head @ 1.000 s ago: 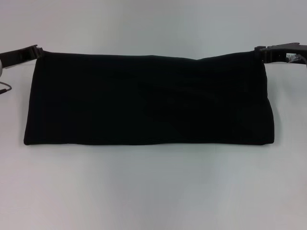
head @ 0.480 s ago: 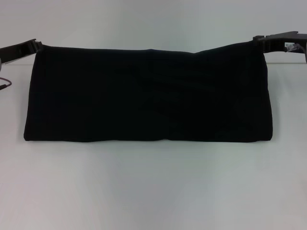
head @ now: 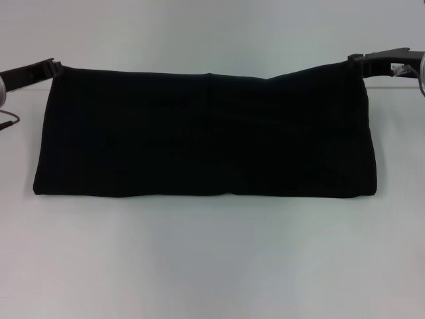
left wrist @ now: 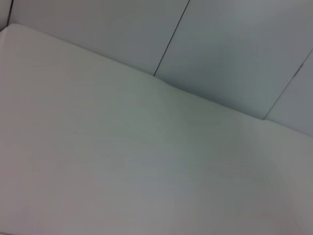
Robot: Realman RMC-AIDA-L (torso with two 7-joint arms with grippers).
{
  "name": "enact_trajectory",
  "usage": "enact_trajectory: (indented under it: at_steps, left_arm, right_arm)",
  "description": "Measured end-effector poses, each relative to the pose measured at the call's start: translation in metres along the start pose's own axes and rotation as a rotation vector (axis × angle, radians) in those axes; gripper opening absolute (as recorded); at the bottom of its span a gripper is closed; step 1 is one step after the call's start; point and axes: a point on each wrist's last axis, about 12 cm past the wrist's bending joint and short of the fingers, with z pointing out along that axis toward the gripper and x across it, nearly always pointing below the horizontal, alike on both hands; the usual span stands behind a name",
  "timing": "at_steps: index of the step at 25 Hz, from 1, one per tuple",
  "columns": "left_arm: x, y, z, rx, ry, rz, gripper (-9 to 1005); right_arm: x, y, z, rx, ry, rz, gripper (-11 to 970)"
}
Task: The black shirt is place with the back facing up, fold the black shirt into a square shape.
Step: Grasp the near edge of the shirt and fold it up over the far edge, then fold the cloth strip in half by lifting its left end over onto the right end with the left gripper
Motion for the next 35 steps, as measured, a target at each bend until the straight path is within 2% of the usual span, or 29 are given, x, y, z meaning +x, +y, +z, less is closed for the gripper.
enact_trajectory:
  at_steps: [9, 11, 15, 18, 23, 27, 31, 33, 35]
  left_arm:
    - [0.012, -0.008, 0.009, -0.020, 0.001, 0.014, 55]
    - [0.013, -0.007, 0.010, -0.049, -0.008, 0.014, 57]
    - [0.014, -0.001, 0.011, -0.117, -0.030, 0.003, 207]
    - [0.016, 0.004, 0.006, -0.114, -0.030, -0.028, 334]
    - [0.022, 0.008, -0.020, 0.069, 0.041, -0.109, 553]
    - [0.034, 0.011, -0.056, 0.250, 0.144, -0.163, 720]
    - [0.044, 0.016, -0.086, 0.338, 0.226, -0.183, 789]
    - [0.051, 0.019, -0.096, 0.346, 0.254, -0.185, 824]
    - [0.060, 0.028, -0.105, 0.309, 0.277, -0.178, 859]
  right_arm:
    - [0.002, 0.003, 0.002, 0.005, 0.009, -0.010, 5]
    - [0.001, 0.000, 0.001, 0.020, 0.004, -0.016, 86]
    - [-0.003, -0.010, -0.006, 0.055, -0.018, -0.013, 242]
    - [-0.004, -0.015, -0.011, 0.040, -0.017, 0.008, 346]
    - [0.002, -0.018, -0.030, -0.086, 0.009, 0.100, 524]
    - [0.016, -0.013, -0.058, -0.298, 0.023, 0.194, 669]
    - [0.033, -0.014, -0.072, -0.359, 0.052, 0.245, 674]
    - [0.045, -0.018, -0.077, -0.352, 0.077, 0.277, 676]
    - [0.057, -0.022, -0.082, -0.337, 0.102, 0.306, 676]
